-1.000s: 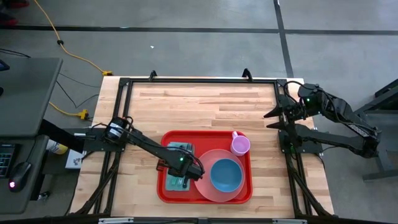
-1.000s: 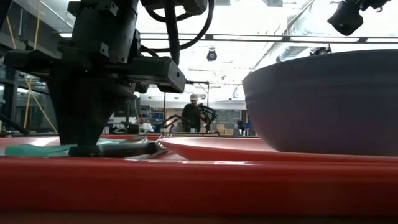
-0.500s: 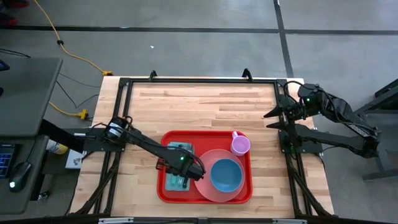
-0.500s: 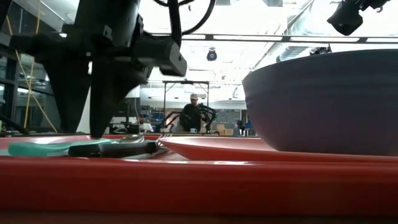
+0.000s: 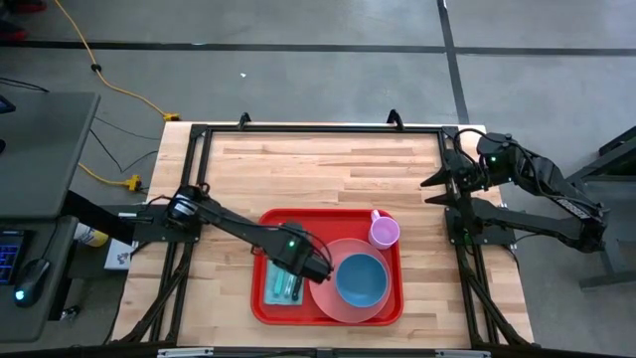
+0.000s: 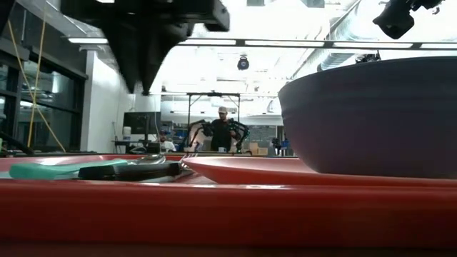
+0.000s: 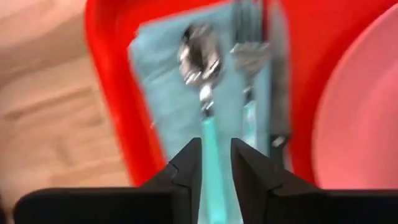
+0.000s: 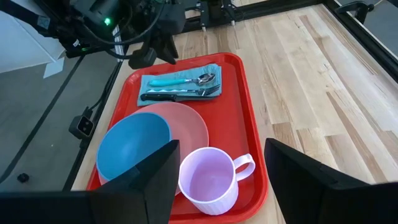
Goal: Set up tray
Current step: Adjust the black knife
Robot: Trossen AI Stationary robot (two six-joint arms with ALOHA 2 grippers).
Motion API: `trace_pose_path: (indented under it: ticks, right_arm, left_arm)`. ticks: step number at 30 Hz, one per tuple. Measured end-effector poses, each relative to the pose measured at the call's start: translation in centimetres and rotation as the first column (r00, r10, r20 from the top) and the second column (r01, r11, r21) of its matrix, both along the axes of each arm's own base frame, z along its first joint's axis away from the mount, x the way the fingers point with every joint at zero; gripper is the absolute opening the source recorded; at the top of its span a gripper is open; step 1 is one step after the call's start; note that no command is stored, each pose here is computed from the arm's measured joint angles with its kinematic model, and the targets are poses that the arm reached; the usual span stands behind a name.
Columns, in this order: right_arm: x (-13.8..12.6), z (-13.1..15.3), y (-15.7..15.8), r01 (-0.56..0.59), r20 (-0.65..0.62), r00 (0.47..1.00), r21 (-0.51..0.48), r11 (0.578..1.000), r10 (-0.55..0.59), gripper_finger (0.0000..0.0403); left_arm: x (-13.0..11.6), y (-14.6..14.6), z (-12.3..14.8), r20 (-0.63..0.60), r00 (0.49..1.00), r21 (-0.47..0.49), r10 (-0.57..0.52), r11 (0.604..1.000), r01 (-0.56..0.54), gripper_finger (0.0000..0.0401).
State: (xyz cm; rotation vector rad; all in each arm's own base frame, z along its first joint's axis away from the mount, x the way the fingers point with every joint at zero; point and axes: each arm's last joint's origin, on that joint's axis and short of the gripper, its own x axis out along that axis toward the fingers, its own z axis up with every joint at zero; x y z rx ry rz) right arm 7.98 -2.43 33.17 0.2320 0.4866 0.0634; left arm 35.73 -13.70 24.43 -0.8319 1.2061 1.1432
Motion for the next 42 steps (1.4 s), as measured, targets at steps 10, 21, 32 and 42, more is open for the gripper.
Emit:
trace_pose_path:
  ticks: [10, 21, 32, 42]
  right_arm:
    - [0.1, 0.1, -0.1, 0.019, 0.007, 1.0, 0.023, 1.0, -0.019, 0.0213]
    - [0.9, 0.8, -0.5, 0.048, 0.069, 0.996, 0.059, 0.997, -0.052, 0.0213]
    - [5.7, 1.0, -1.9, 0.026, 0.103, 0.994, 0.151, 0.988, -0.042, 0.0213]
    - [13.5, 0.2, -0.3, 0.054, 0.141, 0.987, 0.196, 0.979, -0.083, 0.0207]
  left_arm:
    - [0.5, 3.4, 4.5, 0.256, 0.954, 0.314, -0.158, 0.947, 0.073, 0.0071]
    - [-5.9, 5.8, 10.1, 0.17, 0.961, 0.457, -0.218, 0.882, 0.119, 0.006]
    - [-12.1, 8.0, 11.0, 0.13, 0.948, 0.52, -0.29, 0.834, 0.184, 0.006]
    - [-17.5, 9.7, 7.7, 0.197, 0.902, 0.512, -0.384, 0.825, 0.239, 0.006]
